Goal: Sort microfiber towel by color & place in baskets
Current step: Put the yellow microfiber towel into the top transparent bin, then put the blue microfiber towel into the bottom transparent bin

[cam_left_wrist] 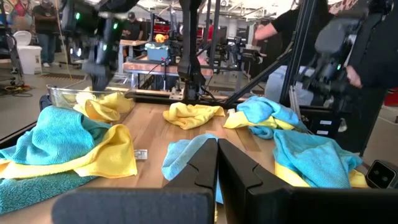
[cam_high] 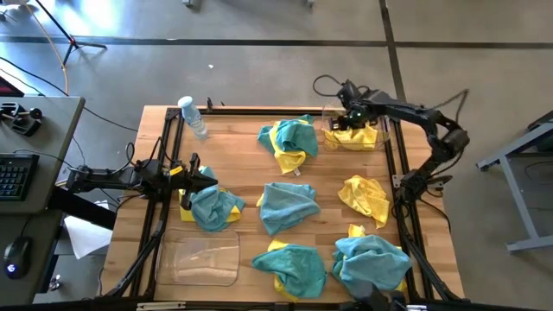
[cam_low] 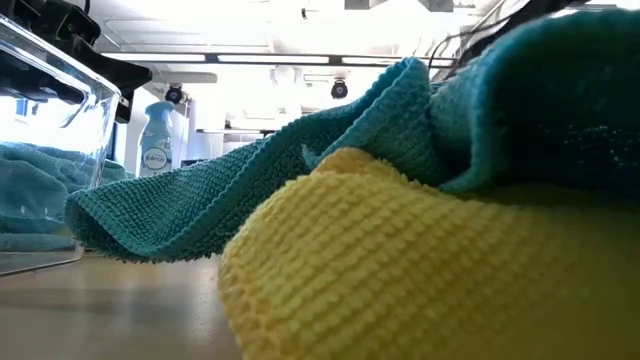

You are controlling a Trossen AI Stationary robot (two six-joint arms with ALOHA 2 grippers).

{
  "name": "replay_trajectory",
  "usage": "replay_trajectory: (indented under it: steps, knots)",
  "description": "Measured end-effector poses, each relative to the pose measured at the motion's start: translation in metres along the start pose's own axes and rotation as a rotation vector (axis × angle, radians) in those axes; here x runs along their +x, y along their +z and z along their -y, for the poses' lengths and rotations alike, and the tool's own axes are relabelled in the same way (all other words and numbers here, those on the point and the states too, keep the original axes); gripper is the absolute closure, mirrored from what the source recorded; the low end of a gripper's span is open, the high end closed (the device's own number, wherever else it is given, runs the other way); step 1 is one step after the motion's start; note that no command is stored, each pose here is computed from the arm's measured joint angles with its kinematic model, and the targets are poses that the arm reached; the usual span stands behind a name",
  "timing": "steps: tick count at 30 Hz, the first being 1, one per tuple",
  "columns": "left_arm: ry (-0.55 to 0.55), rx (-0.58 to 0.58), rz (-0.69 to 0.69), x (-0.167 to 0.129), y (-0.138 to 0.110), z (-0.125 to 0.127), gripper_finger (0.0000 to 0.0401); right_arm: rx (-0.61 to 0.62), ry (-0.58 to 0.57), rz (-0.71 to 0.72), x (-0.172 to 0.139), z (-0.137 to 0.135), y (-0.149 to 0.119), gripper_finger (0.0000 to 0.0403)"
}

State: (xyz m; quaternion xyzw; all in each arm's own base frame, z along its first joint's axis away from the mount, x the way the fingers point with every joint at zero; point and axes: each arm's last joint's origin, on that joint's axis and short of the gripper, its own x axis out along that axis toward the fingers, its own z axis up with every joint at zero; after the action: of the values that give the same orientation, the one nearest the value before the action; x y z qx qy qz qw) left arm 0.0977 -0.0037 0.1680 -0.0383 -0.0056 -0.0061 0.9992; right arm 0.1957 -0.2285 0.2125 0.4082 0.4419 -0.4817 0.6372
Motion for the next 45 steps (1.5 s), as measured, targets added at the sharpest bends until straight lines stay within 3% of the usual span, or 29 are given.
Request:
replay_trajectory:
  steps: [11,21,30,38,42,45]
  knots:
    - [0.0,0.0,0.0,0.0,0.0,0.0,0.04,-0.014,0.015,0.136,-0.069,0.008,-0.018,0.0242]
    - [0.0,0.0,0.0,0.0,0.0,0.0,0.04,-0.094,0.041,0.292,-0.097,-0.033,-0.056,0.0242]
    - [0.0,0.0,0.0,0.0,0.0,0.0,0.04,-0.248,0.121,0.236,-0.119,-0.054,-0.128,0.0261]
    - [-0.002,-0.031,0.025,0.0,0.002,0.0,0.04,-0.243,0.395,0.307,-0.128,-0.053,-0.21,0.0339]
    - [0.002,-0.047,0.077,0.0,0.007,0.0,0.04,-0.307,0.436,0.408,-0.128,-0.052,-0.235,0.0391]
    - [0.052,-0.082,0.073,-0.001,0.015,-0.001,0.0401,-0.396,0.434,0.402,-0.124,-0.05,-0.247,0.0394]
